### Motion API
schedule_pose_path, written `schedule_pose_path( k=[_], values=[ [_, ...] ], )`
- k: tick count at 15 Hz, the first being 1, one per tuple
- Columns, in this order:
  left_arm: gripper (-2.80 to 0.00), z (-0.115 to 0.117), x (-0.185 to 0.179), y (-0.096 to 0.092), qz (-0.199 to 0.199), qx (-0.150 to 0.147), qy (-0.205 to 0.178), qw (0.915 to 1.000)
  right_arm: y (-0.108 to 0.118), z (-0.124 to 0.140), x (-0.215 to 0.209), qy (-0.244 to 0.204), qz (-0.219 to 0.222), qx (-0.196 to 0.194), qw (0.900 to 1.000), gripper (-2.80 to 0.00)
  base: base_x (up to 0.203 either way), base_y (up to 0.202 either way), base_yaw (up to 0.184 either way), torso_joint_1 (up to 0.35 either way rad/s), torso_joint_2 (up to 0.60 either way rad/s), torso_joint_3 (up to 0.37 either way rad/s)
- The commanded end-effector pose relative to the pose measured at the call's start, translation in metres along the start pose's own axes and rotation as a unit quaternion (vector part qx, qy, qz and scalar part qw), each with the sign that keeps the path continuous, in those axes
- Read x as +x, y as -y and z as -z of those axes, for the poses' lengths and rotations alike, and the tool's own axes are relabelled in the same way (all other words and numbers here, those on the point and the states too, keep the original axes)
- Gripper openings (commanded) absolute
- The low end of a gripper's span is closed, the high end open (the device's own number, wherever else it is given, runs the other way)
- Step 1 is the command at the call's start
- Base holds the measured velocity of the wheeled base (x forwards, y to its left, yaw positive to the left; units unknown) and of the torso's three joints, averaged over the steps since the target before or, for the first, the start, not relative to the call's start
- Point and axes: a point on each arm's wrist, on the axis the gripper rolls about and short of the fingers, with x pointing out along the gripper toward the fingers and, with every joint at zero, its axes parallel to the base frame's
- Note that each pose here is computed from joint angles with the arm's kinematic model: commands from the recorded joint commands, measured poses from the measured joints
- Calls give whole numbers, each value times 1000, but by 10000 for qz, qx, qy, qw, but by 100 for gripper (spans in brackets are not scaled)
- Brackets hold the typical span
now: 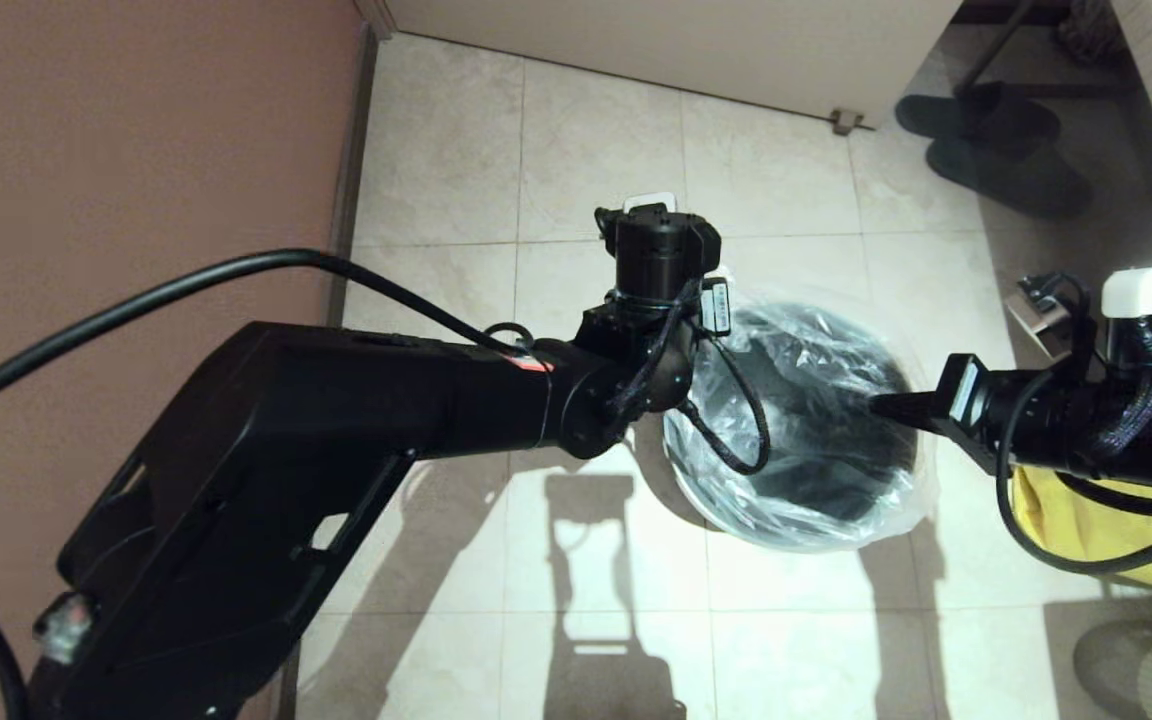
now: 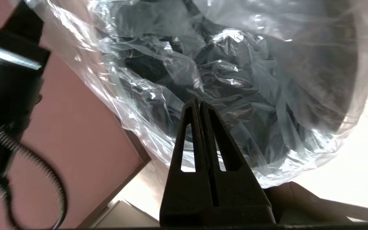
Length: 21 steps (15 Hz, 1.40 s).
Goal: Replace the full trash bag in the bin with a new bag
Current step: Put the new garbage bag on the trash can
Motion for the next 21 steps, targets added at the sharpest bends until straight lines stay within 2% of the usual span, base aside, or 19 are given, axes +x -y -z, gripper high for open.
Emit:
schedule_pose_path(
  k=[1,5,9,13,17,18,21],
  values=[
    [-280,-18,-15,2,74,-82,109,9999,-4,1,-6,9,-60,-10,10000,-280,0,0,0,0,0,0],
    [-280,-31,-43,0,196,-62,18,9998,-20,16,0,-259,-153,-185,9994,-280,0,0,0,0,0,0],
    [-280,-27,-63,-14,171,-103,-245,9995,-28,40,31,-519,82,-777,9956,-280,0,0,0,0,0,0],
    [-280,-3,-54,-22,12,-145,-548,9984,-33,43,51,-493,43,-1024,9935,-280,0,0,0,0,0,0],
    [-280,-12,-71,-15,178,-219,-549,9981,-25,47,84,-560,240,-1676,9840,-280,0,0,0,0,0,0],
    [-280,-13,-75,-17,172,-178,-639,9976,-24,47,93,-571,266,-1801,9816,-280,0,0,0,0,0,0],
    [-280,-9,-84,-30,-64,-362,-1187,9922,-17,49,125,-605,418,-2251,9715,-280,0,0,0,0,0,0]
  ],
)
